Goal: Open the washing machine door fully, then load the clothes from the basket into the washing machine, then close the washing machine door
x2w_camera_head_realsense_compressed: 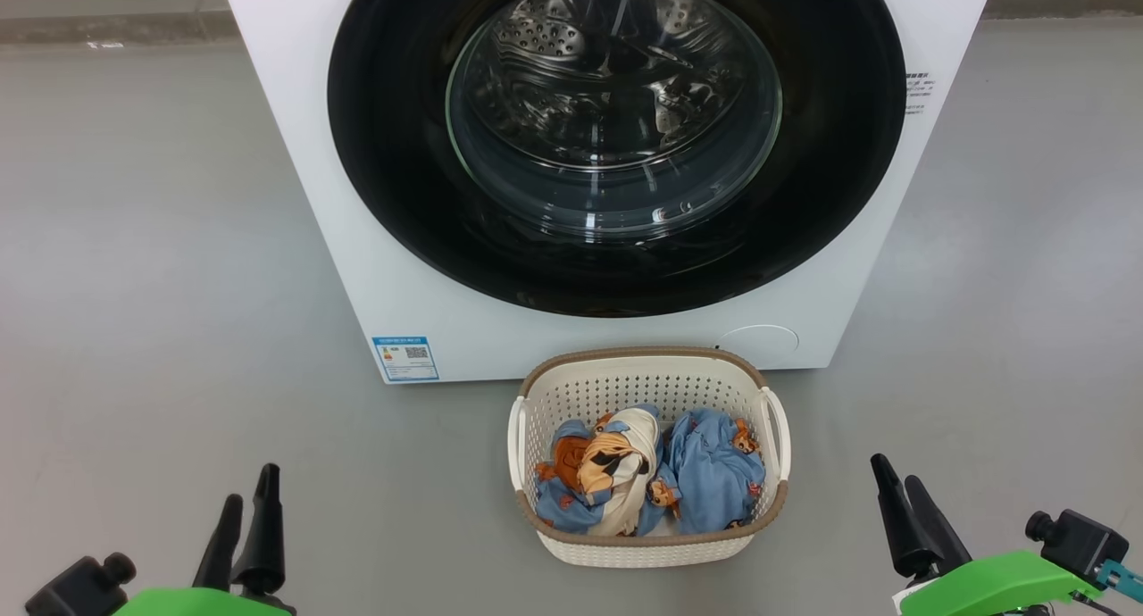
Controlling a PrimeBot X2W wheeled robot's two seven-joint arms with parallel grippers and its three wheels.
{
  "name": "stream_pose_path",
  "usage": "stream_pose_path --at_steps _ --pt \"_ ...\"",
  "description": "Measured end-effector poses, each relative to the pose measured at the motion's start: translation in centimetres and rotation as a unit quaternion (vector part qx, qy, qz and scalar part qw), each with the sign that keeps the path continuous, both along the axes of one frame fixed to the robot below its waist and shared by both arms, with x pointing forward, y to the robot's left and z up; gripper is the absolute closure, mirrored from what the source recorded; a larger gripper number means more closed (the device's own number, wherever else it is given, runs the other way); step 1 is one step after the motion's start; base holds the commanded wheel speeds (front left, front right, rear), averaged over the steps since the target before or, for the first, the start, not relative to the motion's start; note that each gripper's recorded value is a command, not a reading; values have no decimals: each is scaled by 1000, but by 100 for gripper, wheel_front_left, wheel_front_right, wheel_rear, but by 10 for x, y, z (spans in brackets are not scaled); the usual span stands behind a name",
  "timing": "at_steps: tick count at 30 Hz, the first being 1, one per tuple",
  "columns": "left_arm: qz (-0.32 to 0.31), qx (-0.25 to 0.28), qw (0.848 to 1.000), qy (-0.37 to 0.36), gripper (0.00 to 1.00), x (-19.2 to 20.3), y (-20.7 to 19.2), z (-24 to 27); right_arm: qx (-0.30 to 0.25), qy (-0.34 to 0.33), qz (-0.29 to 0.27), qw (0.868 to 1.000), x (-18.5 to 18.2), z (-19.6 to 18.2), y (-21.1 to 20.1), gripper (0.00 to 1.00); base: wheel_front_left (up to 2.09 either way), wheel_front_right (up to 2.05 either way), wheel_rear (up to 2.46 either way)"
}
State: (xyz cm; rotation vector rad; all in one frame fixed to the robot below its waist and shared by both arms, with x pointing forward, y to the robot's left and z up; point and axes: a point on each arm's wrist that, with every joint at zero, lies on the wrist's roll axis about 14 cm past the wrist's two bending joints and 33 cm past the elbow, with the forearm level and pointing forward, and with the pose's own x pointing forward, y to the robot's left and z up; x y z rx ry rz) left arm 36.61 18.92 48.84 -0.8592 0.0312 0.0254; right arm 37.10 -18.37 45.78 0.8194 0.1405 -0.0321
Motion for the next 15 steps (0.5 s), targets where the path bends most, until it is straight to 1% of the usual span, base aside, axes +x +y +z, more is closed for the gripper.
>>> stream_pose_path --at_steps 15 --pt "-8 87 996 -16 0 -3 -2 5 -83 -15 17 996 1 4 0 0 0 0 0"
